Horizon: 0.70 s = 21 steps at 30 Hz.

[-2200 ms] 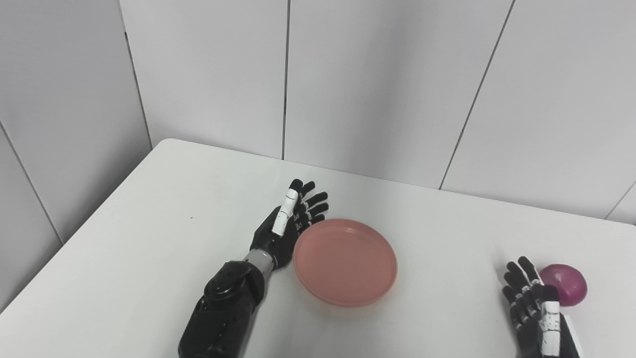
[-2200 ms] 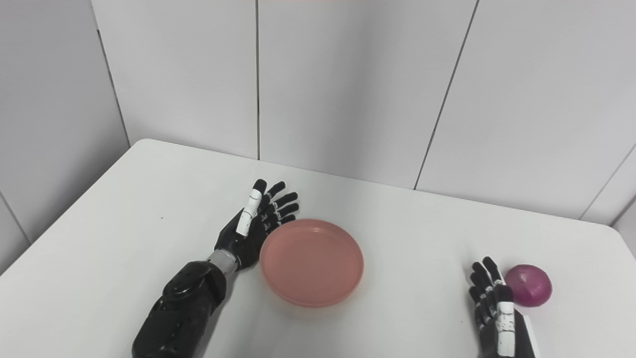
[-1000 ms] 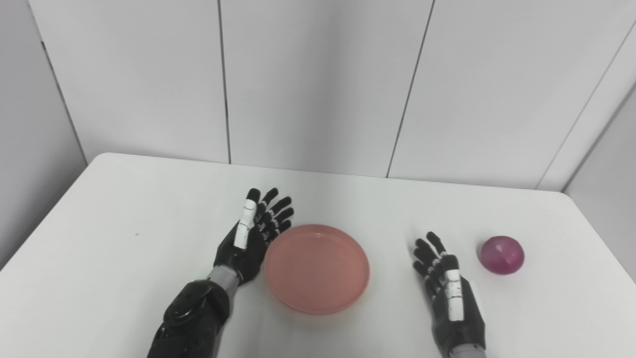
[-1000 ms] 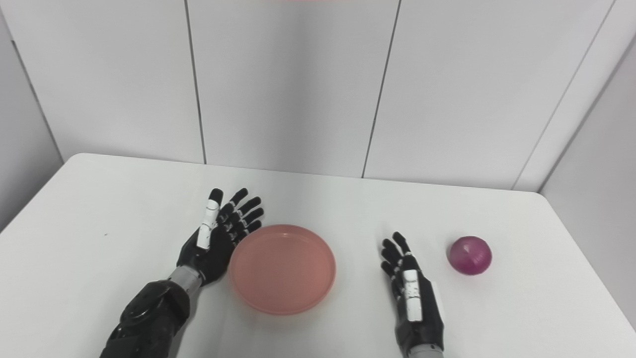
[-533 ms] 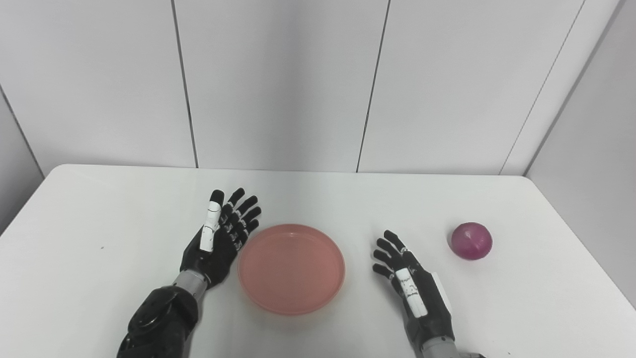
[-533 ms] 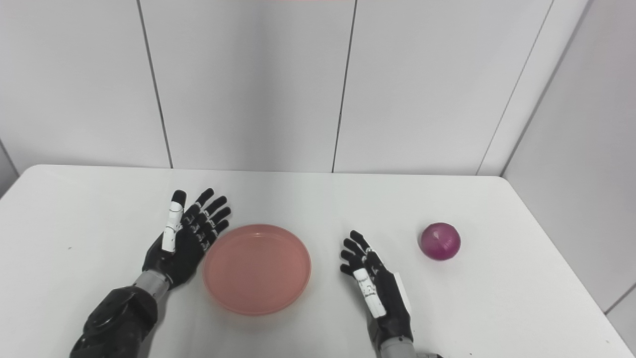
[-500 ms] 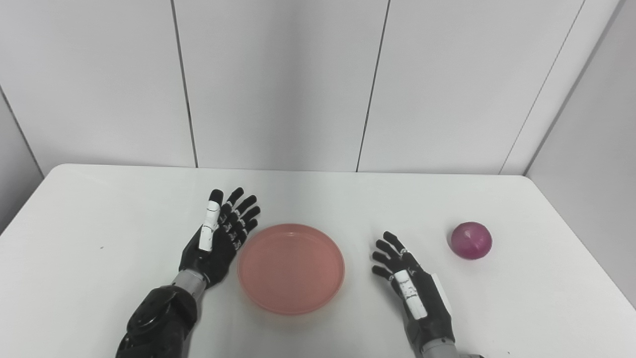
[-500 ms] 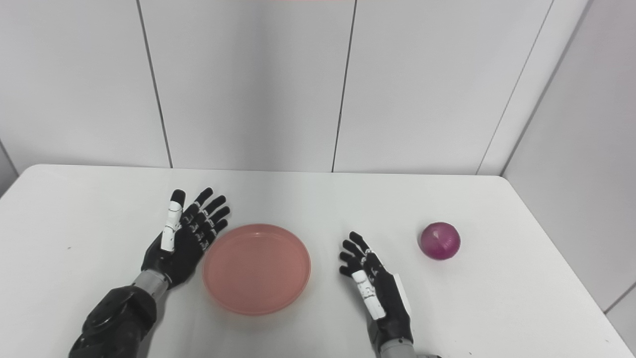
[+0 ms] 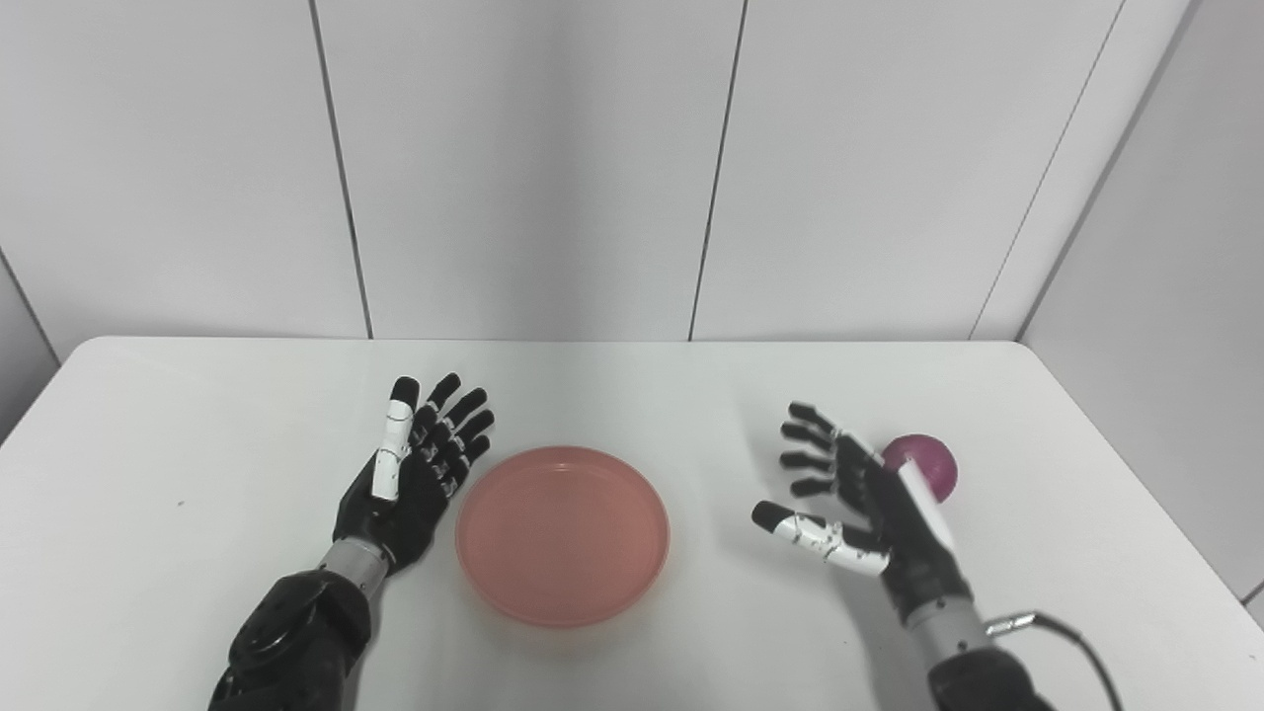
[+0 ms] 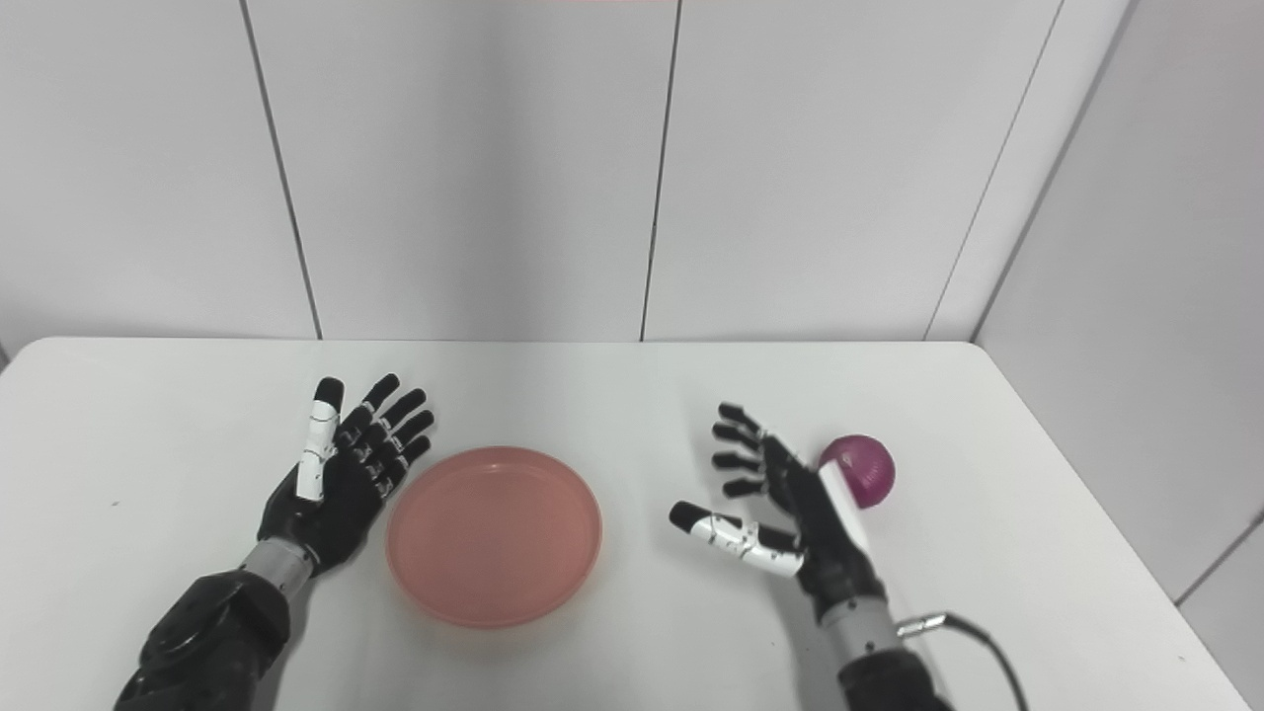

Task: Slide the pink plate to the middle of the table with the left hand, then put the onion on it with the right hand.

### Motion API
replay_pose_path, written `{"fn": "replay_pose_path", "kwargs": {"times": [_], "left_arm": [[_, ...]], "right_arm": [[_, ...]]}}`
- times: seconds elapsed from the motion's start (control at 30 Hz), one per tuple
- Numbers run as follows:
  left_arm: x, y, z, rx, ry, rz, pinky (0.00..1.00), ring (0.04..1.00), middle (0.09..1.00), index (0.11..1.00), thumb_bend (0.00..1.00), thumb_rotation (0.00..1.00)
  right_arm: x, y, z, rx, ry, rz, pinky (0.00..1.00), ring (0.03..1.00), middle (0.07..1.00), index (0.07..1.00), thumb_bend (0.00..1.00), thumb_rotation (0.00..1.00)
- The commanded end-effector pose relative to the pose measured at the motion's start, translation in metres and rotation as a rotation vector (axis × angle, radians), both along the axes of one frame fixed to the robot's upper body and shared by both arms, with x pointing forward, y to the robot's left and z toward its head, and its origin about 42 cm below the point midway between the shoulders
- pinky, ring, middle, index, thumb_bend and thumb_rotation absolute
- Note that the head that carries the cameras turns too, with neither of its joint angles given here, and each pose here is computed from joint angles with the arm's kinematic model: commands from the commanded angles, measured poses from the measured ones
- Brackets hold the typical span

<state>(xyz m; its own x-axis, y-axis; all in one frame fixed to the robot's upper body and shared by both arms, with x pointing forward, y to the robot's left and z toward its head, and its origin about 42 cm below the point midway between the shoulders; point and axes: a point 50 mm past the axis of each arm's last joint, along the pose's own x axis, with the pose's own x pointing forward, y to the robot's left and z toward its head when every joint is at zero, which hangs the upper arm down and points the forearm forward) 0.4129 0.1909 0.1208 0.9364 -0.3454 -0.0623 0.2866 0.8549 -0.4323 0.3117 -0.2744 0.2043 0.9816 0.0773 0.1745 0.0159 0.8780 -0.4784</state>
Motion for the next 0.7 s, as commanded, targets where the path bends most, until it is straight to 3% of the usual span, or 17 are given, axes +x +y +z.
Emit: {"fn": "replay_pose_path", "kwargs": {"times": [0.0,0.27,0.4,0.53,0.67], "left_arm": [[-0.009,0.006,-0.026,0.028,0.125,0.012,1.00,0.946,0.939,0.989,0.85,0.83],[-0.008,0.007,-0.026,0.039,0.113,-0.002,1.00,0.959,0.951,0.998,0.84,0.86],[-0.008,0.008,-0.026,0.030,0.115,0.002,1.00,0.958,0.949,0.999,0.83,0.85],[-0.008,0.009,-0.027,0.029,0.114,-0.002,1.00,0.962,0.950,1.000,0.83,0.86],[-0.008,0.009,-0.028,0.031,0.117,0.001,1.00,0.956,0.950,1.000,0.83,0.86]], "right_arm": [[0.007,-0.005,0.033,-0.082,-0.084,-0.020,0.61,0.750,0.827,0.854,1.00,0.31],[0.022,-0.025,0.076,-0.425,-0.169,-0.062,0.60,0.757,0.841,0.846,1.00,0.23],[0.031,-0.032,0.094,-0.633,-0.187,-0.100,0.62,0.783,0.850,0.841,1.00,0.23],[0.041,-0.042,0.104,-0.807,-0.165,-0.111,0.62,0.779,0.838,0.851,1.00,0.24],[0.050,-0.048,0.114,-0.931,-0.069,-0.113,0.58,0.770,0.834,0.838,1.00,0.24]]}}
